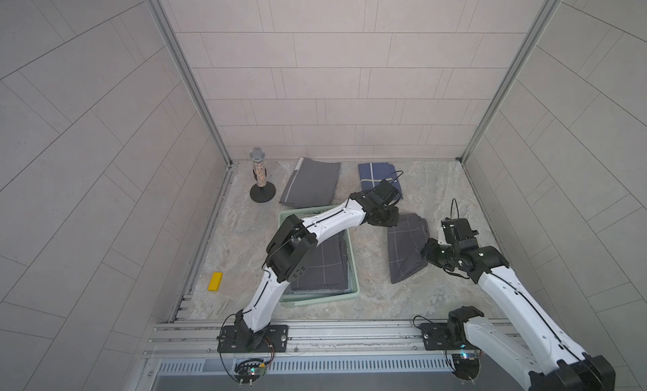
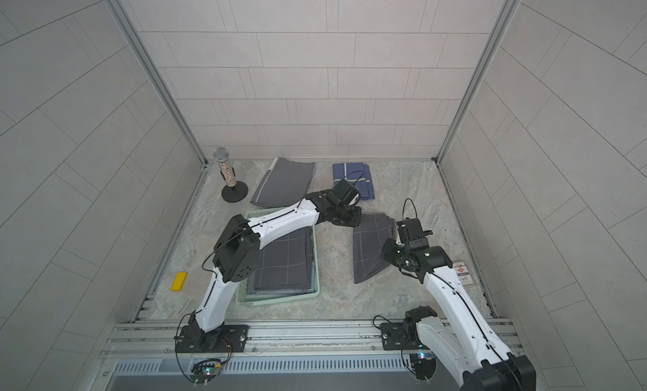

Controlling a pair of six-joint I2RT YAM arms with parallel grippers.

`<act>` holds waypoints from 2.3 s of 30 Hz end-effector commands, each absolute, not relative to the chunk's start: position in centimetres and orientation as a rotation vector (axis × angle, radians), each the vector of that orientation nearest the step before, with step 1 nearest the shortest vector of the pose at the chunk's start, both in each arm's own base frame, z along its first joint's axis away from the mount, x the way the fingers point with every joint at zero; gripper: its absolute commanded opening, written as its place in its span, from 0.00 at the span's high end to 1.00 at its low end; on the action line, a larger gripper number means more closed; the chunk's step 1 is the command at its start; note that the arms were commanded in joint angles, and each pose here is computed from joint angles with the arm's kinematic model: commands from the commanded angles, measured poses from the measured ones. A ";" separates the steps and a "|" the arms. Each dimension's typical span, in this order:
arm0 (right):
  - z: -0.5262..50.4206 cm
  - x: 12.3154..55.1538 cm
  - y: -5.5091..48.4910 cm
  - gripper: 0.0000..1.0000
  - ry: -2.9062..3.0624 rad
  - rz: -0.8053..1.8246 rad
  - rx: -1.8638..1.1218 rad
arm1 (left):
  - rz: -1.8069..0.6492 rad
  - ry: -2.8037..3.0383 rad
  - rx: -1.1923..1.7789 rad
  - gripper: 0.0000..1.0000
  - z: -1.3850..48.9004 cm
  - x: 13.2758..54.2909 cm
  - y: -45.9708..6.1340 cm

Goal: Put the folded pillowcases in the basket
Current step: Pick up the pillowcase at the center of the board, then place the pillowcase in the basket.

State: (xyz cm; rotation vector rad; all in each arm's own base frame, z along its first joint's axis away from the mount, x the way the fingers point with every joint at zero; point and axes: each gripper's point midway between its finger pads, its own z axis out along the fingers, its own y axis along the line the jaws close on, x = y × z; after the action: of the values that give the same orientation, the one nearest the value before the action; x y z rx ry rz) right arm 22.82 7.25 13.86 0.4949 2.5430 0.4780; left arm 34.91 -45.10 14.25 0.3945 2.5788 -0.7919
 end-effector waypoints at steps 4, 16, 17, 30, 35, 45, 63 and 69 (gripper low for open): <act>18.5 23.3 11.6 1.00 2.478 0.520 0.402 | -0.662 2.456 0.402 1.00 21.2 34.5 -39.6; 20.4 21.9 27.9 1.00 2.458 0.771 0.008 | -0.420 2.513 -0.001 1.00 20.8 34.1 -18.4; 20.1 21.8 28.9 1.00 2.463 0.780 -0.012 | -0.403 2.523 -0.017 1.00 20.3 33.9 -17.3; 13.9 20.4 35.9 1.00 2.568 0.842 -0.090 | -0.281 2.660 -0.121 1.00 13.5 33.0 -11.7; 11.9 20.0 36.2 1.00 2.604 0.805 -0.103 | -0.268 2.682 -0.146 1.00 11.7 32.8 -10.8; 8.9 19.3 35.9 1.00 2.651 0.767 -0.100 | -0.317 2.686 -0.146 1.00 10.0 34.3 -10.8; 15.7 17.8 30.1 0.46 2.544 0.599 -0.230 | -0.299 2.517 -0.139 0.33 18.6 34.1 -9.8; 15.8 19.3 30.4 0.99 2.494 0.561 -0.262 | -0.513 2.531 -0.189 0.67 17.4 32.8 -12.8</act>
State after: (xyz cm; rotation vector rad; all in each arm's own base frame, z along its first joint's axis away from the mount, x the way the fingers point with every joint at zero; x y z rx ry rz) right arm 18.56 31.01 16.78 -0.2205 2.4896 0.6709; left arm 34.12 -11.46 19.35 -0.1611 2.4694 -0.4239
